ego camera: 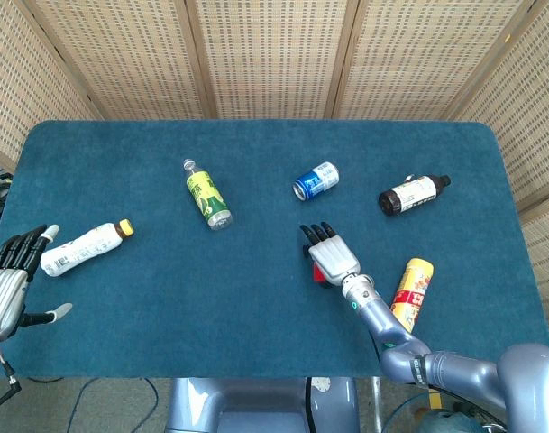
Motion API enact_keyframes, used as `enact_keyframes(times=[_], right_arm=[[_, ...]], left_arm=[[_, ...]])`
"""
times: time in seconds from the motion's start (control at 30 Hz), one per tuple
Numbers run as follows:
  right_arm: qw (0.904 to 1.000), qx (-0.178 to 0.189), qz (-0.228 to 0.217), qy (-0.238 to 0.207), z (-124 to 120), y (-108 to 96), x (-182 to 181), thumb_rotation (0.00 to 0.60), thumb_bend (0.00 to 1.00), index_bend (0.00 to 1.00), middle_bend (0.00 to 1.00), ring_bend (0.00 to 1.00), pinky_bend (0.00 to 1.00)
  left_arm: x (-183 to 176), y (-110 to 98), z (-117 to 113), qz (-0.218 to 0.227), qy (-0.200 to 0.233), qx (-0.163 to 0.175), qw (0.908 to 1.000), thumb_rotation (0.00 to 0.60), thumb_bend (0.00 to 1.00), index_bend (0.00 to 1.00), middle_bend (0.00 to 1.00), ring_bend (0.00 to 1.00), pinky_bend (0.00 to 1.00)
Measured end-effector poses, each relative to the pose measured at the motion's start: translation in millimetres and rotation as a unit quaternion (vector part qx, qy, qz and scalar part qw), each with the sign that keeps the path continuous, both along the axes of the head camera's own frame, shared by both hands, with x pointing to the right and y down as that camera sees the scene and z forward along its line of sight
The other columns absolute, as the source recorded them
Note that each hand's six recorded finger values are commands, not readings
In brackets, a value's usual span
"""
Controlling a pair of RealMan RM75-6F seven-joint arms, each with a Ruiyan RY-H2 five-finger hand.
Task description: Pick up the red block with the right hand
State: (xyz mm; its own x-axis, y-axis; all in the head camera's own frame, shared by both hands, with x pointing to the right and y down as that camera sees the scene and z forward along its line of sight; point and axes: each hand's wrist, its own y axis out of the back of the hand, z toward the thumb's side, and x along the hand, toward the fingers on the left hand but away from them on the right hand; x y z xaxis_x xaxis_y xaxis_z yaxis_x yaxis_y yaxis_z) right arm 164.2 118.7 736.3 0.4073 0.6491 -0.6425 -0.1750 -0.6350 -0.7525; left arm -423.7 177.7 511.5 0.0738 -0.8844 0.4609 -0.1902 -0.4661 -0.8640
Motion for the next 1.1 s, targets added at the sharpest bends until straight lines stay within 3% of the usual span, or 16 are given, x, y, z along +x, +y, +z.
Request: enact_keyframes(times=[0.43,0.63,0.87,1.1], right_arm=[[0.9999,-0.005,-0.002,0.013,9,3,1,0.600,0.00,0.42,0.00,0.00,0.00],[0.9996,0.017,0.009,0.021,10,-7,8,0.600,0.00,0.44,0.01,0.00,0.00],[0.9982,0.051,0.031,-0.005,-12,-27,10,0.600,0.00,0.44,0.01,0.00,0.00],[0.9965,0.060,0.042,-0.040,-32,-31,7,0.600,0.00,0.43,0.02,0.00,0.00]], left_arm=[[0,0,2,0.000,0.000,-0.003,1.0000,0.600,0.00,0.00,0.00,0.00,0.00],[0,-1,2,-0.001,-0.001,-0.003,1.0000,0.600,0.00,0.00,0.00,0.00,0.00],[1,-1,2,0.000,0.000,-0.004,1.0000,0.600,0.00,0.00,0.00,0.00,0.00],[2,-1,2,0.001,0.001,-0.005,1.0000,0.600,0.00,0.00,0.00,0.00,0.00]])
